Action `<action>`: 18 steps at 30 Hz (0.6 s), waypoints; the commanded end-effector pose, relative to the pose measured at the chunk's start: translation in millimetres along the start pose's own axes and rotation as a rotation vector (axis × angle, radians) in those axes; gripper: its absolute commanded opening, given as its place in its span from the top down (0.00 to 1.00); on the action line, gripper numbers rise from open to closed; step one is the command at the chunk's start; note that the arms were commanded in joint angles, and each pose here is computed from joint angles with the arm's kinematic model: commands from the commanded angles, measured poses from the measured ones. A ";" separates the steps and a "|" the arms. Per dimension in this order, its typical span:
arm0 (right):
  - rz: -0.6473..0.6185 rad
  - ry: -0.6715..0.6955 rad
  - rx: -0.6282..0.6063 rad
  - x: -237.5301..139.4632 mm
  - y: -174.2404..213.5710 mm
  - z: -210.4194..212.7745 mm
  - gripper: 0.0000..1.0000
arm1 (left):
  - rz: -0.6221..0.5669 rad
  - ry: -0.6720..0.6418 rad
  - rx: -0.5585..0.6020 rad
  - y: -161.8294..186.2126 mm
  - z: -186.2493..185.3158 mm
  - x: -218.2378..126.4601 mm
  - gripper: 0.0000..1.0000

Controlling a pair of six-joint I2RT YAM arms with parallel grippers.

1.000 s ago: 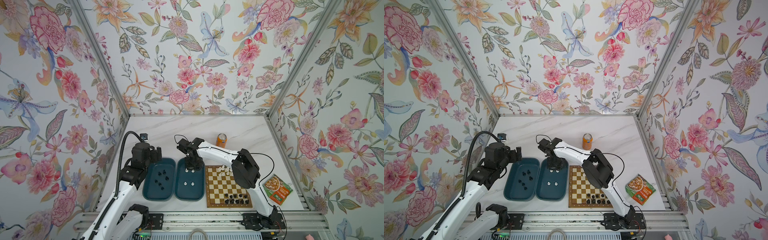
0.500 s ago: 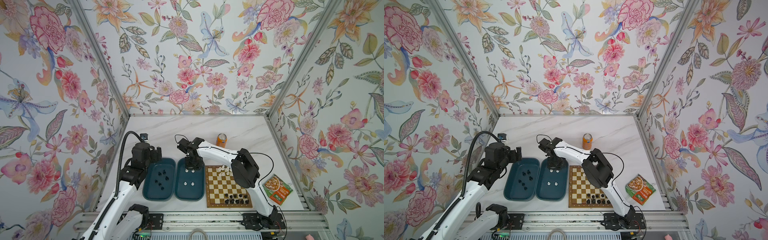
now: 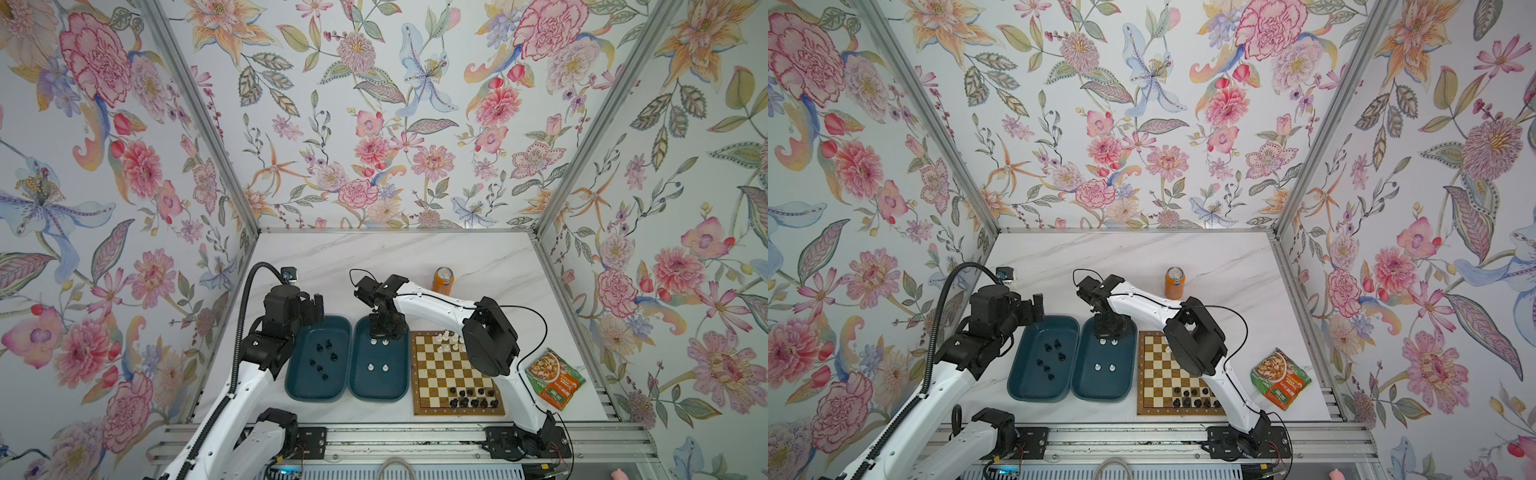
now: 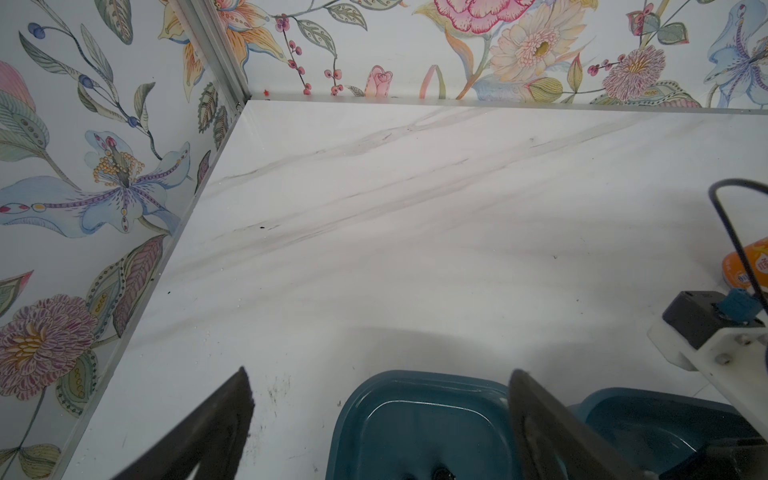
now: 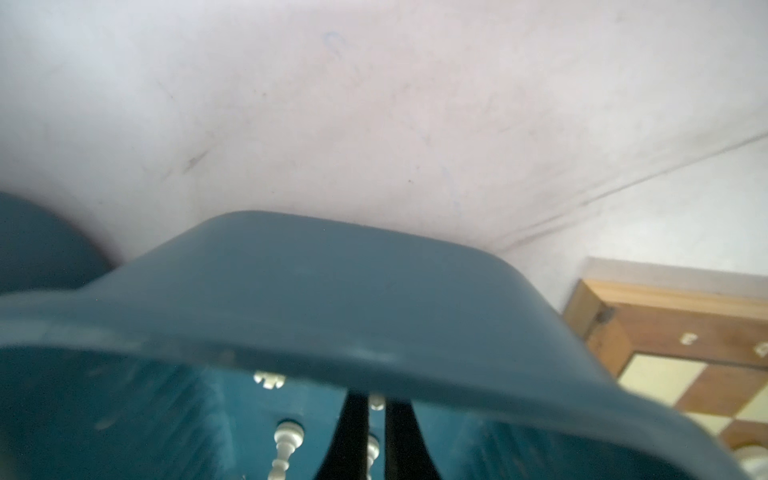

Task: Set up the chess pieces on the board
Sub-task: 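Lift the white piece and carry it to the board's far corner square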

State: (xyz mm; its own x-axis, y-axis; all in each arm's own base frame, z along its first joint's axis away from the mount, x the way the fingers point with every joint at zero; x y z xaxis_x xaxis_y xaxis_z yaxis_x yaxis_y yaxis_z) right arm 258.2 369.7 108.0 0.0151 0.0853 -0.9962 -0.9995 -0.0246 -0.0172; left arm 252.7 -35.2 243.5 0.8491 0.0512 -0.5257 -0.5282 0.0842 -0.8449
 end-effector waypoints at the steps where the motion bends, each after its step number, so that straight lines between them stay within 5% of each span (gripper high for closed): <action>1: -0.040 -0.035 -0.010 -31.9 -5.4 0.4 0.98 | -0.046 -0.012 0.017 -16.2 0.9 -5.8 0.03; 18: -0.178 -0.042 0.019 -124.1 -13.3 -40.8 0.98 | -0.111 0.090 -0.086 -36.4 -12.9 1.5 0.05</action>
State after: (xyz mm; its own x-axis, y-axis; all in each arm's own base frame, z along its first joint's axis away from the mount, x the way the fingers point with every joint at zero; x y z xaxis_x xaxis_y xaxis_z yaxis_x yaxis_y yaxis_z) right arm 274.6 345.5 216.0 0.1720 0.1926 -0.9661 -0.9847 0.0067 -0.1740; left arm 268.8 -41.9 260.0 0.8797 0.0217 -0.4751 -0.4755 0.0573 -0.8778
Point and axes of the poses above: each gripper's point midway between its finger pads, its own x axis out along the fingers, its own z axis along the line the jaws close on, y = z × x, the point moved 6 cm from there along -x, back along the fingers, and after that the axes turned 6 degrees about x, right-handed, at the moved point
